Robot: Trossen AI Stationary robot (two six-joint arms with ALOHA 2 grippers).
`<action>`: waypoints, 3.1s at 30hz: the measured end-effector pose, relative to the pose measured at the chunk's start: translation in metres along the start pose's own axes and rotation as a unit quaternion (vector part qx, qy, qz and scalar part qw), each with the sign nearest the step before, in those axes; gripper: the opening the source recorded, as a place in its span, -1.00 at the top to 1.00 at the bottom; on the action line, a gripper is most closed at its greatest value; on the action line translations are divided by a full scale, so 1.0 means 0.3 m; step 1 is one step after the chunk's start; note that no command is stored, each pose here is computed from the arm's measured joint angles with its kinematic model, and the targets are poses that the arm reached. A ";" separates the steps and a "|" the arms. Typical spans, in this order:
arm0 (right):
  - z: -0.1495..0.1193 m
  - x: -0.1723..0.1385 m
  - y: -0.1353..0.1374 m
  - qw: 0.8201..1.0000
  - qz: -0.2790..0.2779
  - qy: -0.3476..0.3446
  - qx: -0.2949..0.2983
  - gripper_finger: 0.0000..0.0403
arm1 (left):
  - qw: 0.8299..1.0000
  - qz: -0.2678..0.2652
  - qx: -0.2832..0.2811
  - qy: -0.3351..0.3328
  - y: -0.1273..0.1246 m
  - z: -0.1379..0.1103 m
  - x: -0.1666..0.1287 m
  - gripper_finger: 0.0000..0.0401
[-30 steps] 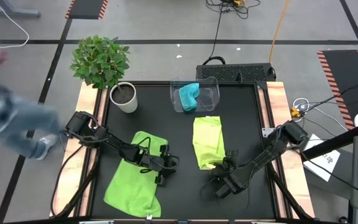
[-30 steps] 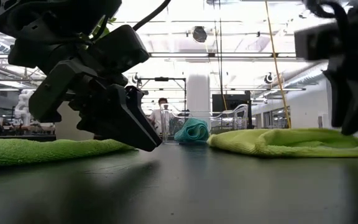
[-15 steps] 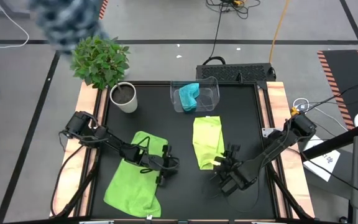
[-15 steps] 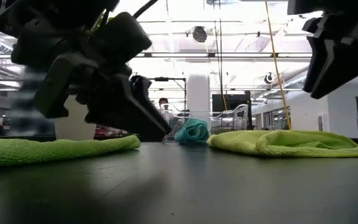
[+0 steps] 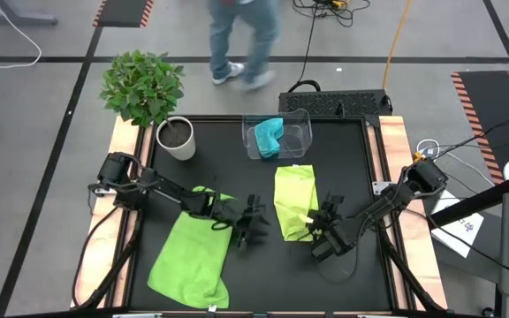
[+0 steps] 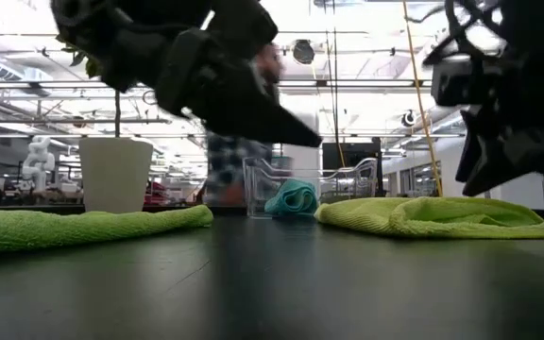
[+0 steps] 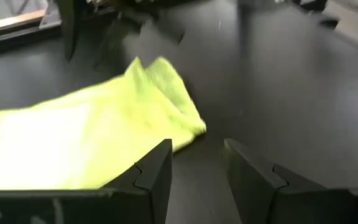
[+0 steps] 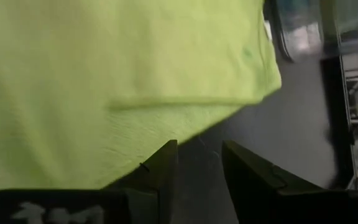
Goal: Fold microfiber towels
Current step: Fold the light green microfiber cloth
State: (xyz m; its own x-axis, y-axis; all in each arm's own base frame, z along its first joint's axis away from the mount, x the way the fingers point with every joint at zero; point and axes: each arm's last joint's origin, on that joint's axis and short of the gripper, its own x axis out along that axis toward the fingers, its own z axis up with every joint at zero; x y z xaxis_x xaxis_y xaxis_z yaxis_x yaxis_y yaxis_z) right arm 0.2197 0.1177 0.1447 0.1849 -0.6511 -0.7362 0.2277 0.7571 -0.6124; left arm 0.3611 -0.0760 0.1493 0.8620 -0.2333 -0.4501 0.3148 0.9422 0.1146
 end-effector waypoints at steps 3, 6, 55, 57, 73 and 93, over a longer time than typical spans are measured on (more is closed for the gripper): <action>-0.019 0.033 -0.007 1.000 -0.008 0.012 0.001 0.42 | 1.000 -0.019 -0.015 -0.011 0.052 0.010 -0.001 0.28; -0.028 0.059 -0.010 1.000 -0.010 0.017 0.006 0.42 | 0.999 -0.028 -0.026 -0.021 0.091 0.018 -0.003 0.28; 0.044 0.020 -0.012 0.960 0.212 -0.131 -0.131 0.59 | 0.988 -0.039 -0.113 0.102 0.040 -0.204 0.097 0.28; 0.044 0.021 -0.012 0.958 0.209 -0.134 -0.144 0.59 | 0.988 -0.040 -0.113 0.102 0.038 -0.205 0.097 0.28; 0.045 0.062 0.041 0.939 0.217 -0.168 -0.208 0.59 | 0.988 -0.044 -0.109 0.101 0.037 -0.207 0.097 0.28; 0.053 0.093 0.044 0.951 0.135 -0.173 -0.219 0.59 | 0.988 -0.047 -0.107 0.100 0.041 -0.208 0.097 0.28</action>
State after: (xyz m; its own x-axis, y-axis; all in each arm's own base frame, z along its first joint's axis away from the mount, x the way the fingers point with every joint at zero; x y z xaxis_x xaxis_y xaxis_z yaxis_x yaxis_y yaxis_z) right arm 0.2430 0.1086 0.1207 0.5010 -0.3507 -0.7912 -0.2791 0.7999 -0.5313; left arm 0.3651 -0.0562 0.0823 0.7305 -0.2891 -0.6187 0.2799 0.9531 -0.1150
